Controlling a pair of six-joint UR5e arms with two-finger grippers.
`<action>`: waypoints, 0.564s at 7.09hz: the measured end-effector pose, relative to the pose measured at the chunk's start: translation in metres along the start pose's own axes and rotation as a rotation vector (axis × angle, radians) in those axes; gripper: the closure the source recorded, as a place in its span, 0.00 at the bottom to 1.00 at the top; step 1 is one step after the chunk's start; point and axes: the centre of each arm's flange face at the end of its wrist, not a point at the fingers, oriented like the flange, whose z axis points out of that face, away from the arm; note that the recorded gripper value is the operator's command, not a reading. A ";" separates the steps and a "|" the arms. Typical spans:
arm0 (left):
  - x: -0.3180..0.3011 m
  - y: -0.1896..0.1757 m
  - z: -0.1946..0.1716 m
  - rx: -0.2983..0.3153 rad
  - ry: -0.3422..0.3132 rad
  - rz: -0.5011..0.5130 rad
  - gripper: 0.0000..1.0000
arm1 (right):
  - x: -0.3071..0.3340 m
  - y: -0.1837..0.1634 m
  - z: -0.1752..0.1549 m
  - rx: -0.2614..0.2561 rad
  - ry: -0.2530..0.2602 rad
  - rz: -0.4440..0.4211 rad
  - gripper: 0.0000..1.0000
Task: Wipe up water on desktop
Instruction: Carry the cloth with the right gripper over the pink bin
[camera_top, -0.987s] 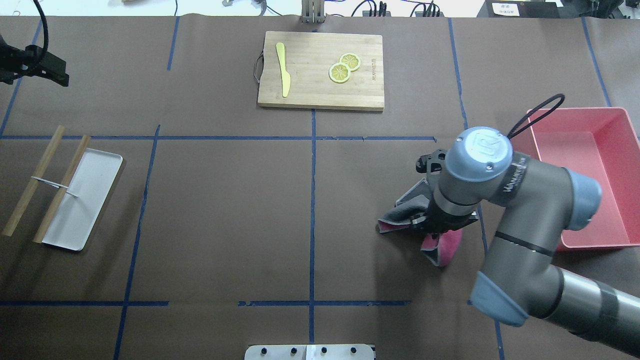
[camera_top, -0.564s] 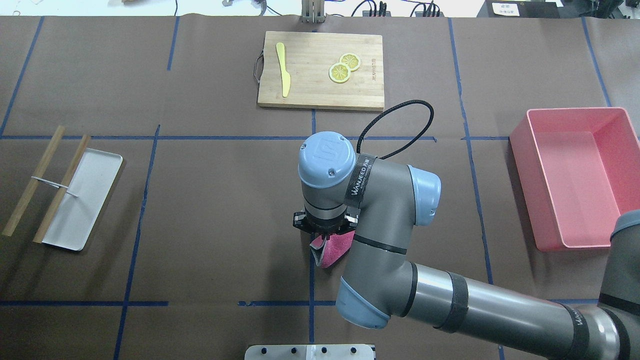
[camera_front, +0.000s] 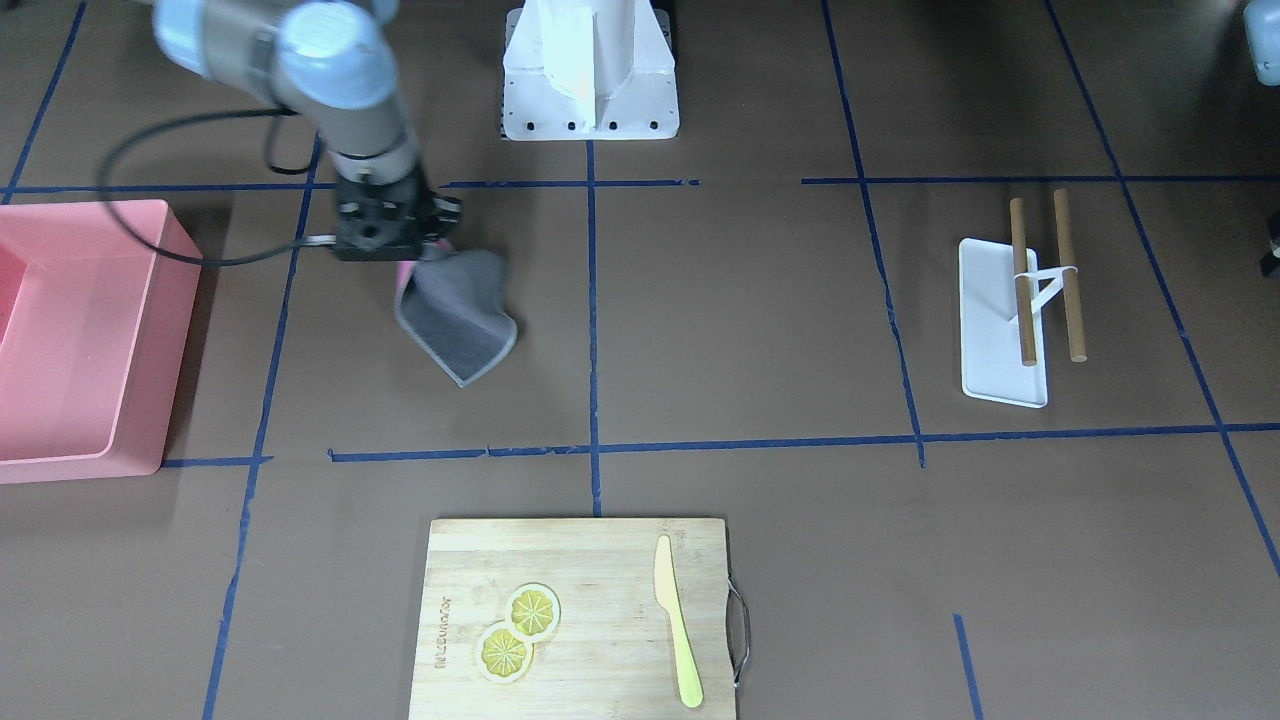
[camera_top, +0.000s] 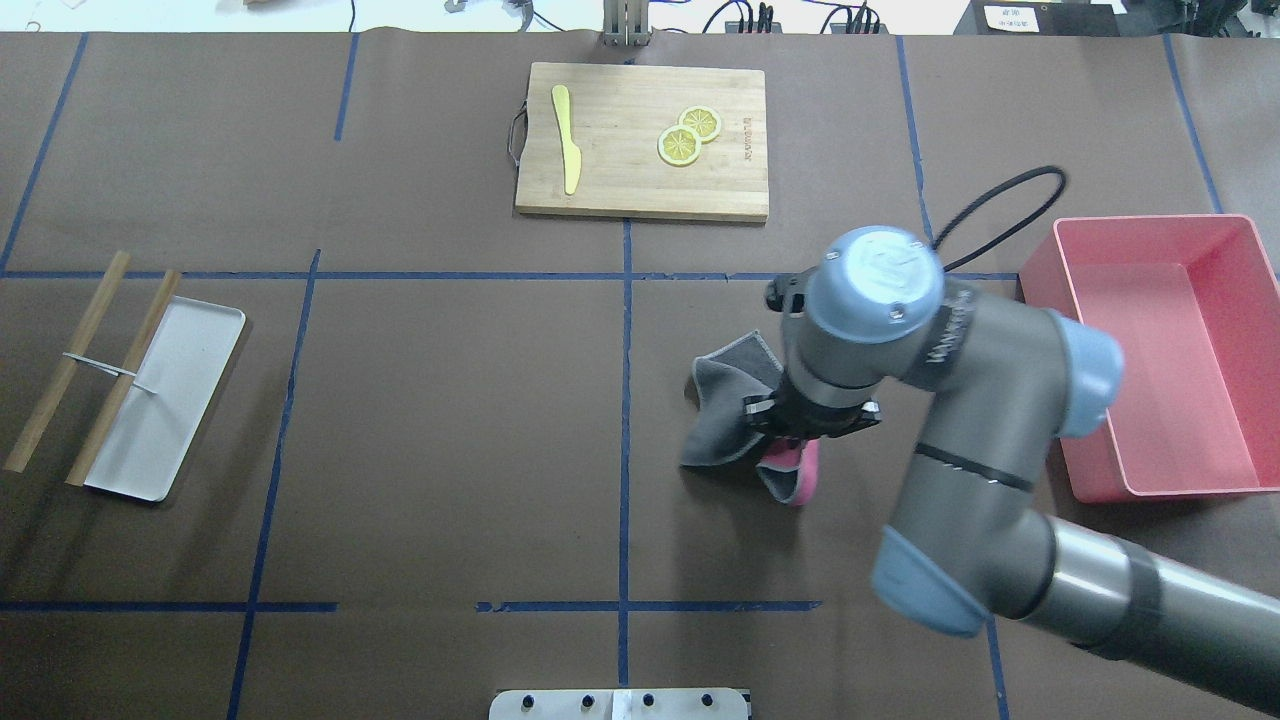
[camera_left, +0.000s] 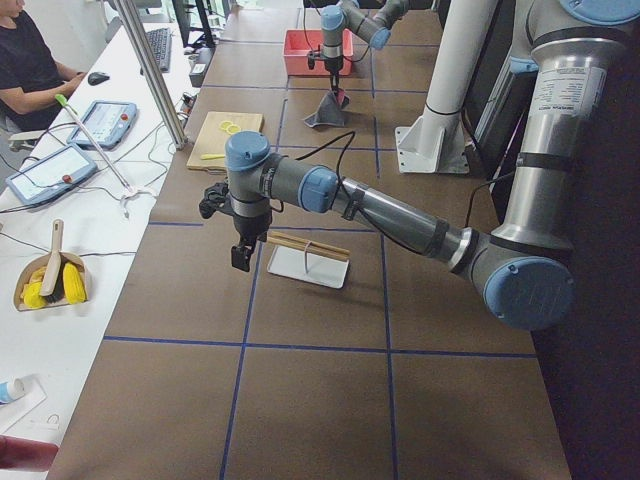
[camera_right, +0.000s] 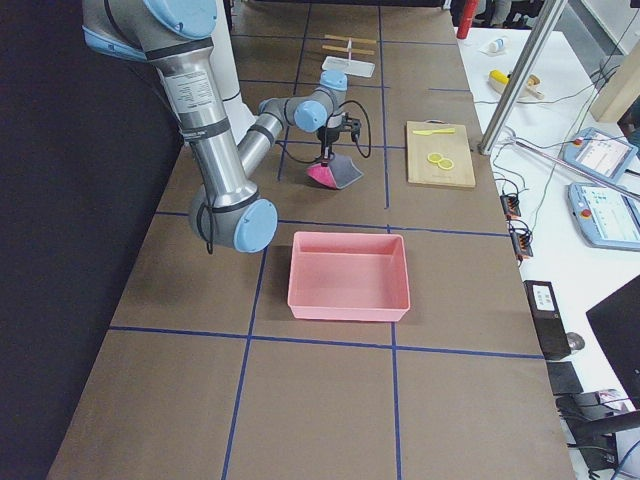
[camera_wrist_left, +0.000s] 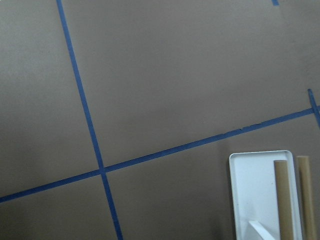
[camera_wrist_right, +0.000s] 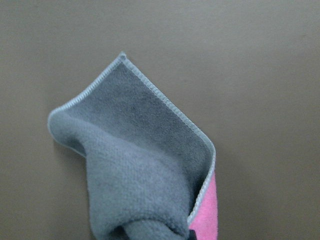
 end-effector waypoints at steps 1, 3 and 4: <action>-0.005 0.005 0.004 -0.008 -0.001 -0.006 0.00 | 0.072 -0.014 -0.041 0.015 -0.028 0.001 1.00; -0.010 0.013 0.009 -0.020 0.002 -0.015 0.00 | 0.220 -0.018 -0.117 0.066 -0.079 0.007 1.00; -0.011 0.015 0.011 -0.024 0.003 -0.019 0.00 | 0.289 -0.008 -0.134 0.084 -0.077 -0.024 0.99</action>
